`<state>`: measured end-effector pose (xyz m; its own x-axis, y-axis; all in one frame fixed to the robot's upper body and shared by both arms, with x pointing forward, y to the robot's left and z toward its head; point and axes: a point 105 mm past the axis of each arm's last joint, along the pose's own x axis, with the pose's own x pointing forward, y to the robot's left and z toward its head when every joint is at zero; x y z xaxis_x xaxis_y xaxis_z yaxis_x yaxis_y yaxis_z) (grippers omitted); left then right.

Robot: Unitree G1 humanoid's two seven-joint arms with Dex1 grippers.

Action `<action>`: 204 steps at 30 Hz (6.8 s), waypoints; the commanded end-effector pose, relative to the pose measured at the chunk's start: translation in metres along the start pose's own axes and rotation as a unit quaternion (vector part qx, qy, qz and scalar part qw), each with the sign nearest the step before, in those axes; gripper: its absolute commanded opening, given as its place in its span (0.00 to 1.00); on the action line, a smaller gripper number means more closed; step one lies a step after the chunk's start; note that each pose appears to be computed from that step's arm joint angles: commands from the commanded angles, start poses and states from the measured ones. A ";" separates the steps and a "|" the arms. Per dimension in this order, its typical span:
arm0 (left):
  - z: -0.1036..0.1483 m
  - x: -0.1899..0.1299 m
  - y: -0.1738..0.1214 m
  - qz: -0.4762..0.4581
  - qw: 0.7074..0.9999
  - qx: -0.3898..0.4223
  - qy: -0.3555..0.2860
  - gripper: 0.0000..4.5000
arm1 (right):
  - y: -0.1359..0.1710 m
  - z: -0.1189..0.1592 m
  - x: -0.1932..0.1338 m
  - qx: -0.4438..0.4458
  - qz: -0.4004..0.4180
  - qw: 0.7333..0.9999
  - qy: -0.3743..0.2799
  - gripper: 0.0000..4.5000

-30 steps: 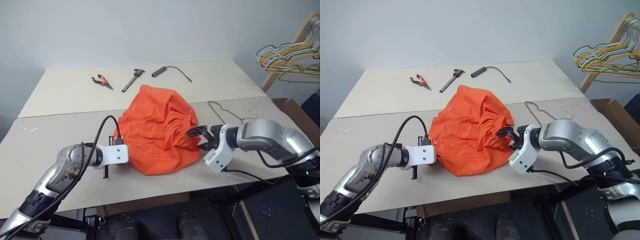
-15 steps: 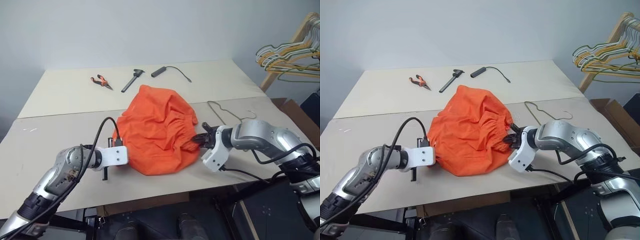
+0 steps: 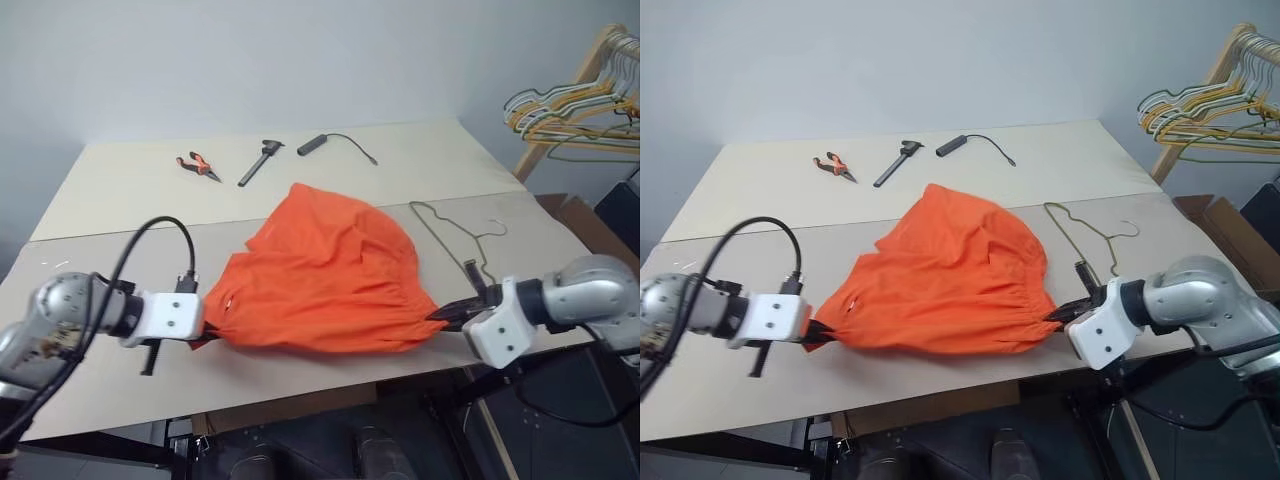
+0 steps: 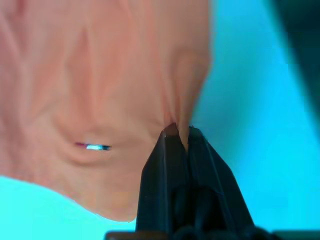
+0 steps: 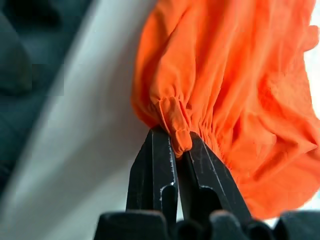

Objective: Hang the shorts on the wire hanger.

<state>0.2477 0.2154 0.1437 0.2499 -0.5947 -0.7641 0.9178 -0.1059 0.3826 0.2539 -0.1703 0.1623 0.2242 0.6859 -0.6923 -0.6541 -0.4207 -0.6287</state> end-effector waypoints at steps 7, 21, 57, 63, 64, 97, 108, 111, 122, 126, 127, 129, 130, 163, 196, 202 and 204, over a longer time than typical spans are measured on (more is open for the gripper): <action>0.020 -0.046 0.177 0.352 0.933 -0.049 -0.057 0.00 | -0.174 -0.048 -0.019 0.176 -0.338 0.925 0.007 0.01; 0.149 -0.212 0.286 0.851 0.505 0.045 -0.139 0.00 | -0.301 -0.020 -0.146 0.128 -0.809 0.572 -0.046 0.01; 0.020 -0.007 -0.056 -0.017 0.998 -0.031 0.061 0.00 | -0.012 -0.056 0.062 0.021 -0.124 0.992 -0.031 0.01; 0.031 -0.002 -0.084 -0.060 0.996 -0.041 0.055 0.00 | 0.004 -0.036 0.052 0.003 -0.120 0.991 -0.050 0.01; 0.032 -0.001 -0.086 -0.061 0.996 -0.041 0.056 0.00 | 0.007 -0.033 0.051 0.001 -0.119 0.991 -0.054 0.01; 0.091 -0.017 0.043 0.173 0.904 -0.216 -0.327 1.00 | 0.010 -0.136 -0.061 0.553 -0.417 0.690 0.210 1.00; 0.093 -0.012 0.046 0.160 0.906 -0.207 -0.331 1.00 | 0.032 -0.178 -0.073 0.698 -0.426 0.501 0.284 1.00; 0.093 -0.011 0.044 0.157 0.908 -0.206 -0.329 1.00 | 0.033 -0.178 -0.066 0.719 -0.409 0.492 0.272 1.00; 0.094 -0.012 0.040 0.149 0.914 -0.196 -0.323 1.00 | 0.044 -0.183 -0.053 0.809 -0.367 0.388 0.244 0.56; 0.094 -0.013 0.037 0.143 0.918 -0.190 -0.318 1.00 | 0.045 -0.175 -0.047 0.825 -0.347 0.378 0.238 0.25; 0.094 -0.014 0.036 0.141 0.918 -0.189 -0.318 1.00 | 0.044 -0.173 -0.045 0.829 -0.343 0.375 0.234 0.19; 0.095 -0.014 0.036 0.140 0.920 -0.186 -0.316 1.00 | 0.043 -0.169 -0.043 0.831 -0.339 0.377 0.230 0.03; 0.096 -0.014 0.036 0.139 0.920 -0.185 -0.316 1.00 | 0.042 -0.168 -0.043 0.832 -0.338 0.377 0.228 0.00; 0.090 -0.034 0.100 0.212 0.912 -0.158 -0.315 1.00 | -0.107 -0.048 -0.097 0.348 -0.531 0.769 0.077 0.00; 0.052 -0.007 0.129 0.078 0.942 -0.211 -0.248 0.71 | -0.144 0.004 -0.075 0.147 -0.474 0.867 -0.037 0.00; 0.052 -0.007 0.126 0.074 0.943 -0.210 -0.249 0.25 | -0.148 0.005 -0.078 0.146 -0.477 0.866 -0.042 0.00; 0.052 -0.008 0.125 0.073 0.942 -0.210 -0.250 0.09 | -0.149 0.006 -0.079 0.146 -0.477 0.865 -0.043 0.00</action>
<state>0.3472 0.1644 0.2144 0.2998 -0.8837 -0.3594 0.9540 0.2792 0.1093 0.3358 -0.1578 0.2937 0.7277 0.6817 0.0755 -0.4035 0.5145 -0.7566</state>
